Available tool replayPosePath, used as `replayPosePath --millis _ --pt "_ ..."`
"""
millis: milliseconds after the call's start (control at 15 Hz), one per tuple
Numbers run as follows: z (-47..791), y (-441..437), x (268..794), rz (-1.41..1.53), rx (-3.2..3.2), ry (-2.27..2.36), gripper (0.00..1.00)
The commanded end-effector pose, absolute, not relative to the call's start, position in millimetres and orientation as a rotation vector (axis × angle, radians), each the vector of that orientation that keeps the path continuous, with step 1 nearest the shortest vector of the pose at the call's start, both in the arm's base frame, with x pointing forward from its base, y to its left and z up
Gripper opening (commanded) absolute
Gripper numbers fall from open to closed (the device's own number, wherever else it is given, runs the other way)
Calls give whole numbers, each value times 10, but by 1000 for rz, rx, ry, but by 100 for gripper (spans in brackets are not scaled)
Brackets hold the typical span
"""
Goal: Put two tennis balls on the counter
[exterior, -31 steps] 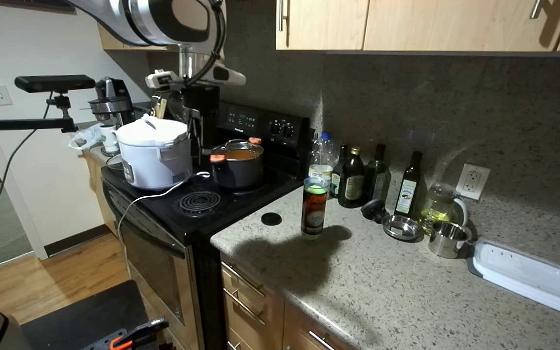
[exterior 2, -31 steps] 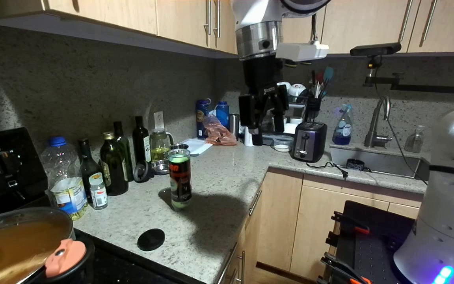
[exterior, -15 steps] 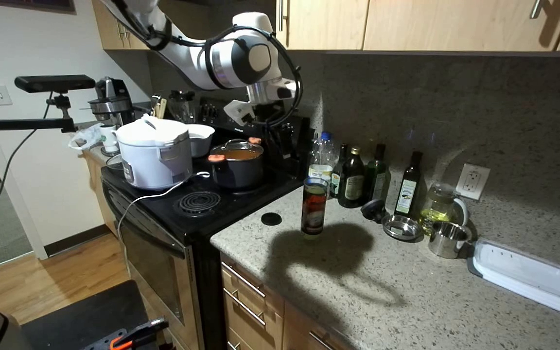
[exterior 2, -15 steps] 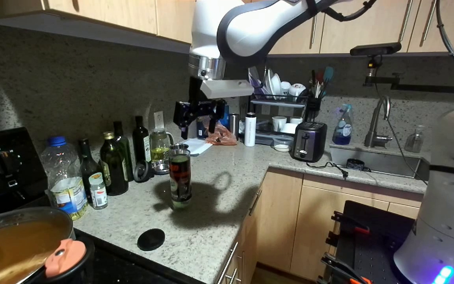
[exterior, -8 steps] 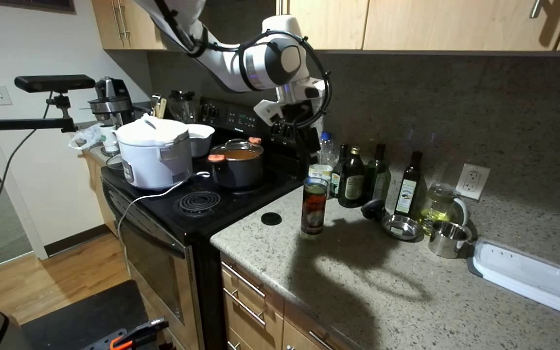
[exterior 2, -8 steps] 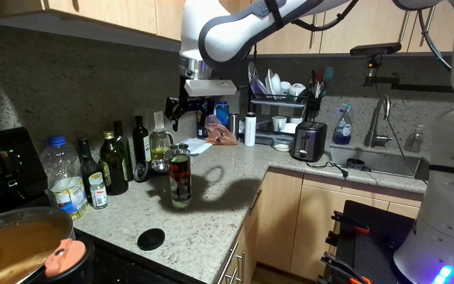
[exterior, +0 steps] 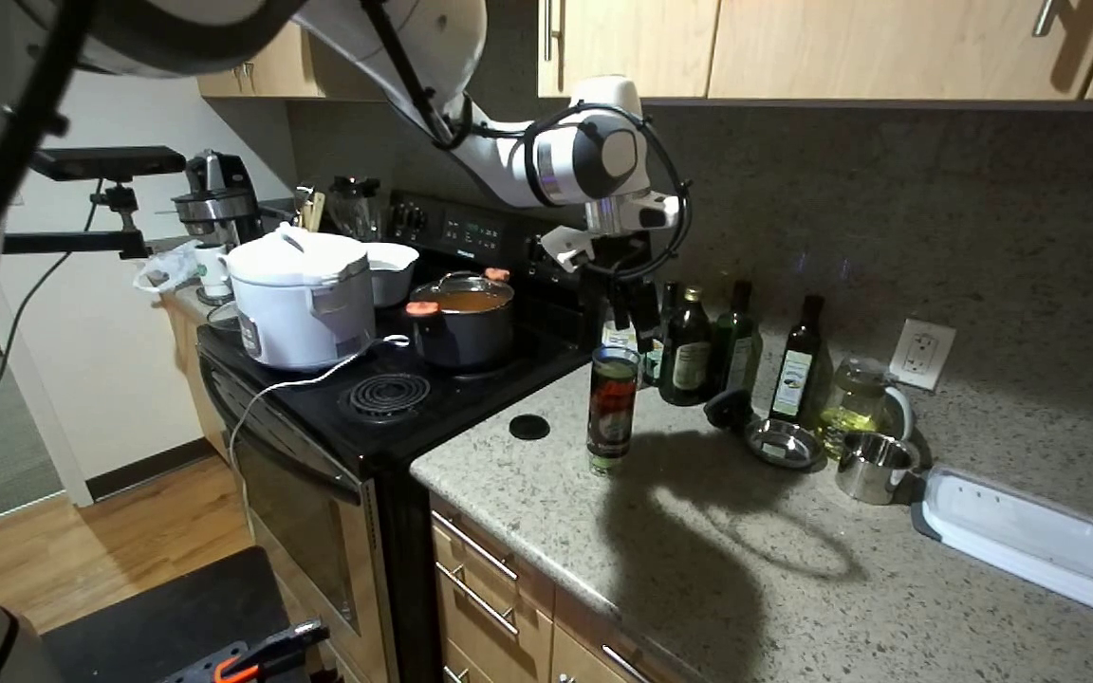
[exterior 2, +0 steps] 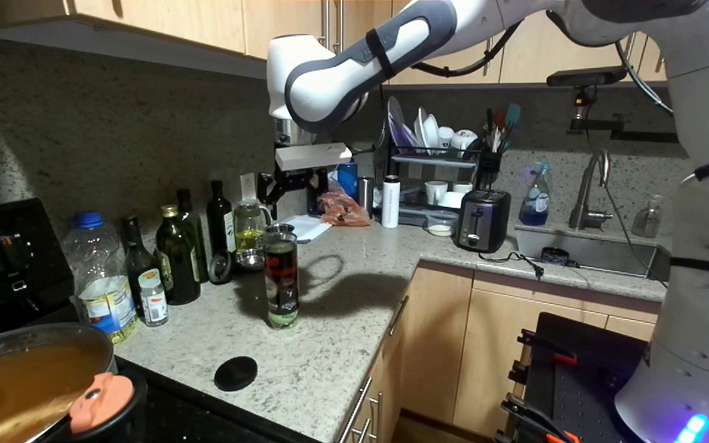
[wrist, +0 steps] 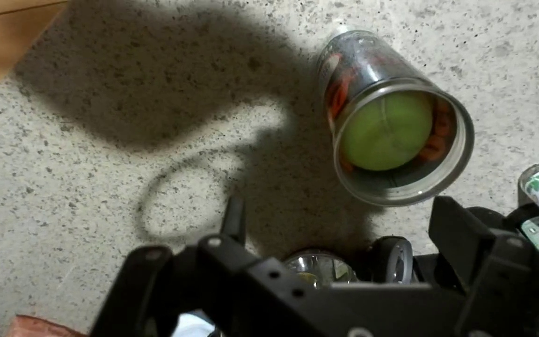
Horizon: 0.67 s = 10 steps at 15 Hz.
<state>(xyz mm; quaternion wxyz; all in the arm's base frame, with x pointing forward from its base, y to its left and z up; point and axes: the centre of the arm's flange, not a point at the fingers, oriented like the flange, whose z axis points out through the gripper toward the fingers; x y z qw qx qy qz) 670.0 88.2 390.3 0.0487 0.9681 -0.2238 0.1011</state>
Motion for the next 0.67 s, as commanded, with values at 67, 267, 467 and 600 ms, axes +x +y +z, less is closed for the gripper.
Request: replayPosePath --millis 67,267,467,600 --pt "3719 852 6941 194 2940 -736 100" --pt "3566 873 6968 135 2946 -747 93" --pt "3467 922 6966 109 2950 -747 58" --pt "3437 967 6955 104 2961 -744 42"
